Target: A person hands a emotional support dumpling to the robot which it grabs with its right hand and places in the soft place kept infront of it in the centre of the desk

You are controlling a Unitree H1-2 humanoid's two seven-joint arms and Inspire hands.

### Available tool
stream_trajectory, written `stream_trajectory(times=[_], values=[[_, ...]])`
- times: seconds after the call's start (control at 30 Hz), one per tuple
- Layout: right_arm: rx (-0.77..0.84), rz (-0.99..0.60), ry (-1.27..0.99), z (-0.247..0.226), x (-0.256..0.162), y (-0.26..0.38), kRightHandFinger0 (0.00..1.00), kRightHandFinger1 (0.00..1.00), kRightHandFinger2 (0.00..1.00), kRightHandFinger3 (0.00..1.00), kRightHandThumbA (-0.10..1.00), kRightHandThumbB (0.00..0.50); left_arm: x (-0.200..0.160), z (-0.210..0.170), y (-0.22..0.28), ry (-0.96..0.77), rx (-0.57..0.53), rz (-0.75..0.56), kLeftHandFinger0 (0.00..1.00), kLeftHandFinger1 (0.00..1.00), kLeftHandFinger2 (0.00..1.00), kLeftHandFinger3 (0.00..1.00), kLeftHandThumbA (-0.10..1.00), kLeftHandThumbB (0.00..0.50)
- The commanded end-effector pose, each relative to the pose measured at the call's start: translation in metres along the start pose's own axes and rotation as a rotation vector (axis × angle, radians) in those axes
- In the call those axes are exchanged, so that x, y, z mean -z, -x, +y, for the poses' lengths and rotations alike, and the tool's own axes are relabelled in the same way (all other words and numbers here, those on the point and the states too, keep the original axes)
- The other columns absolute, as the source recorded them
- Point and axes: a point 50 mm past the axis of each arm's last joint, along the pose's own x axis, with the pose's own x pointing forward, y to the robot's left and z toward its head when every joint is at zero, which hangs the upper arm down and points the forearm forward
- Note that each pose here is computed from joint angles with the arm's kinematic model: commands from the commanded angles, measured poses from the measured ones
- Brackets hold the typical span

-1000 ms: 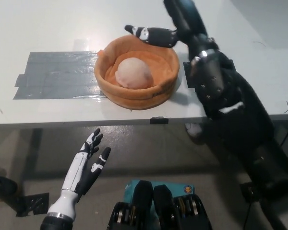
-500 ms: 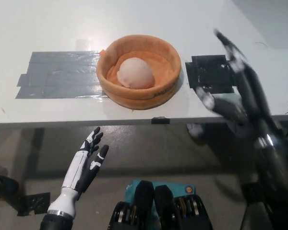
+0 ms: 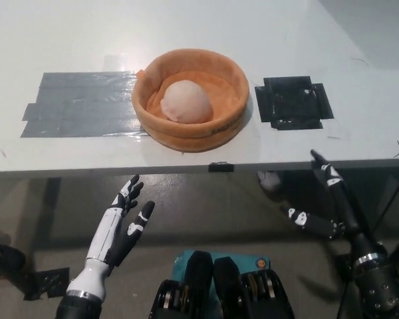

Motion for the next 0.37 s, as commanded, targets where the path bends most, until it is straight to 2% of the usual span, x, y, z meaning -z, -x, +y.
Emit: stream_trajectory(times=[0.0, 0.13, 0.17, 0.2, 0.3, 0.33], values=[[0.007, -0.101, -0.113, -0.001, -0.008, -0.011, 1.0, 1.0, 1.0, 1.0, 0.86, 0.18, -0.009, 0.004, -0.006, -0.016, -0.011, -0.055, 1.0, 1.0, 1.0, 1.0, 0.88, 0.023], [-0.019, -0.08, -0.201, 0.005, 0.0, -0.004, 1.0, 1.0, 1.0, 1.0, 0.99, 0.209, -0.009, 0.004, -0.003, -0.017, 0.002, -0.048, 1.0, 1.0, 1.0, 1.0, 0.89, 0.026], [-0.02, -0.08, -0.205, 0.005, 0.001, -0.004, 1.0, 1.0, 1.0, 1.0, 1.0, 0.25, -0.009, 0.003, -0.003, -0.017, 0.003, -0.048, 1.0, 1.0, 1.0, 1.0, 0.89, 0.026], [-0.032, -0.083, -0.228, 0.006, 0.0, -0.002, 1.0, 1.0, 1.0, 1.0, 1.0, 0.239, -0.008, 0.003, -0.003, -0.014, 0.006, -0.05, 1.0, 1.0, 1.0, 1.0, 0.89, 0.024], [-0.066, -0.089, -0.305, 0.009, -0.003, 0.0, 1.0, 1.0, 1.0, 1.0, 1.0, 0.277, -0.009, 0.004, -0.002, -0.018, 0.009, -0.052, 1.0, 1.0, 1.0, 1.0, 0.88, 0.021], [-0.081, -0.09, -0.349, 0.011, -0.004, 0.001, 1.0, 1.0, 1.0, 1.0, 1.0, 0.268, -0.009, 0.004, -0.002, -0.022, 0.008, -0.056, 1.0, 1.0, 1.0, 1.0, 0.87, 0.015]])
